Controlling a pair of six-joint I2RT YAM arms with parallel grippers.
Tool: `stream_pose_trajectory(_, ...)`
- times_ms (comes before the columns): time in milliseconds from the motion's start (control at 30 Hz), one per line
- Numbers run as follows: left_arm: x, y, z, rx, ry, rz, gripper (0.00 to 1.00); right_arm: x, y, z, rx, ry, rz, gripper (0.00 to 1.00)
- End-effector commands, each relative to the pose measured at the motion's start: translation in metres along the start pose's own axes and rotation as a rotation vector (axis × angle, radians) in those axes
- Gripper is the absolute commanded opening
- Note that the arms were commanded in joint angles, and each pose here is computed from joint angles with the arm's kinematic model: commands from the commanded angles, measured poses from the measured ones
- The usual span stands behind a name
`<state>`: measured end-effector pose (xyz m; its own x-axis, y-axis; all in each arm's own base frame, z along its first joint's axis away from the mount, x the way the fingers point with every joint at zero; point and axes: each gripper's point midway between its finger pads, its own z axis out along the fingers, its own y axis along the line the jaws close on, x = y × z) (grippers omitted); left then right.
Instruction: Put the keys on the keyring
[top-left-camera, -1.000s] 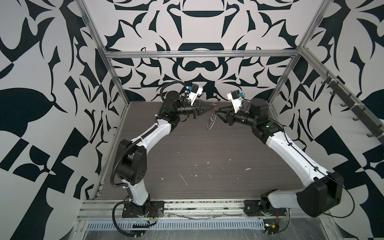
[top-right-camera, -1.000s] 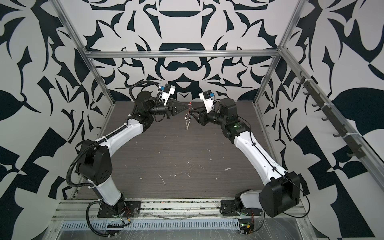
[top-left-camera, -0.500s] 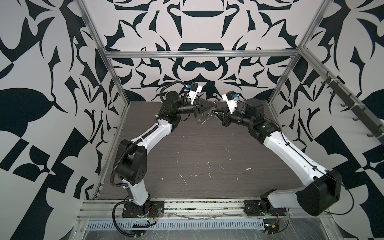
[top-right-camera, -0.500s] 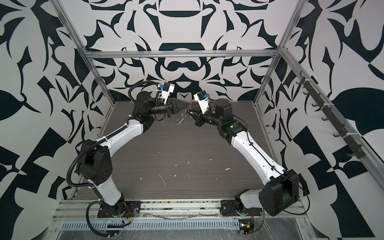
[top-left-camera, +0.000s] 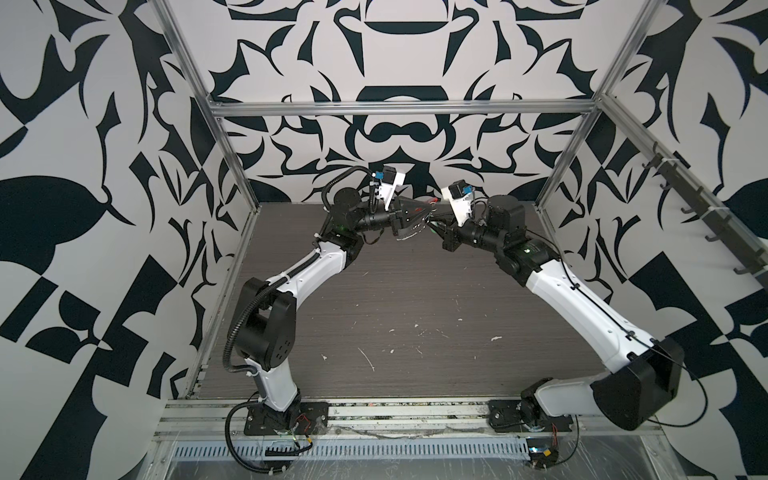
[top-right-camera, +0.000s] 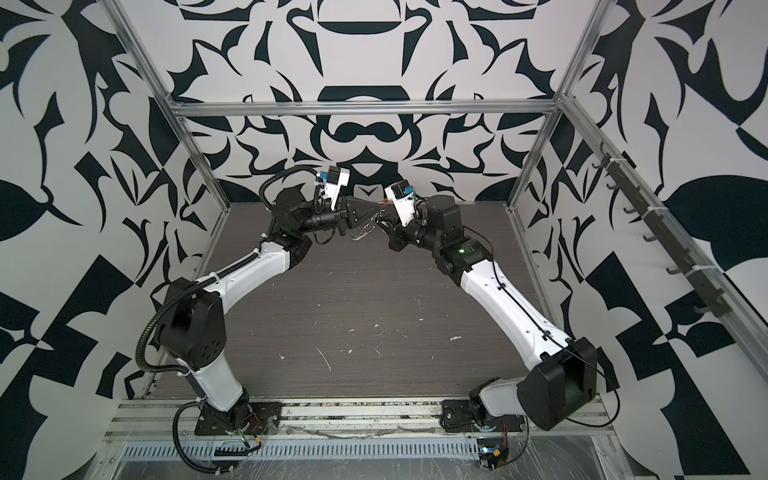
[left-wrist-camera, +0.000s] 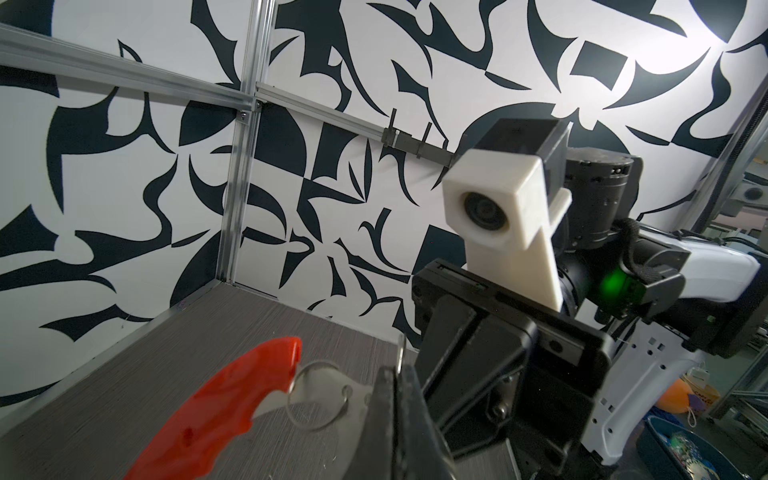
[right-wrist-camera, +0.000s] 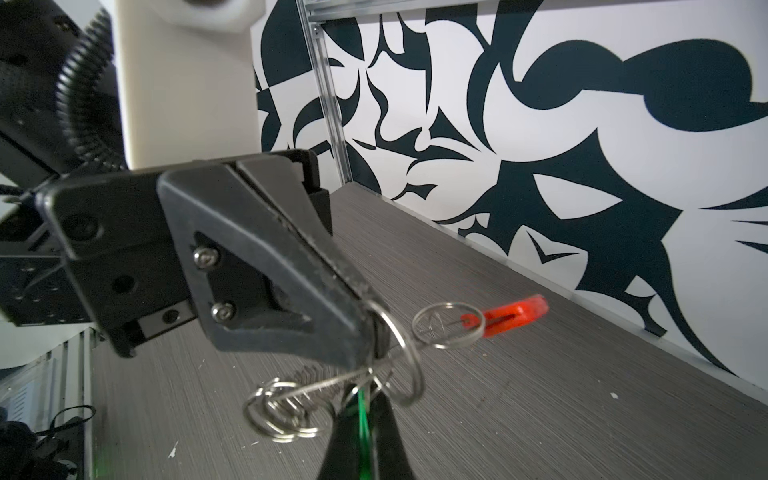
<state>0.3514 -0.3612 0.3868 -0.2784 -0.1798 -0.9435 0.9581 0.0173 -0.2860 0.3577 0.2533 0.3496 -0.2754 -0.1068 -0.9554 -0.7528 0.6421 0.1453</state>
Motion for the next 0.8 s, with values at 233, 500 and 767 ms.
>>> stream_pose_trajectory(233, -0.002, -0.017, 0.003, 0.042, 0.003, 0.047, 0.00, -0.021, 0.000, -0.035, 0.078, -0.027, -0.088, 0.00)
stream_pose_trajectory(500, 0.002, -0.018, 0.001, 0.046, 0.023, 0.046, 0.00, -0.027, -0.004, -0.045, 0.103, -0.023, -0.105, 0.00)
stream_pose_trajectory(767, 0.003, -0.020, 0.001, 0.054, 0.028, 0.043, 0.00, -0.034, -0.016, -0.048, 0.148, -0.015, -0.113, 0.00)
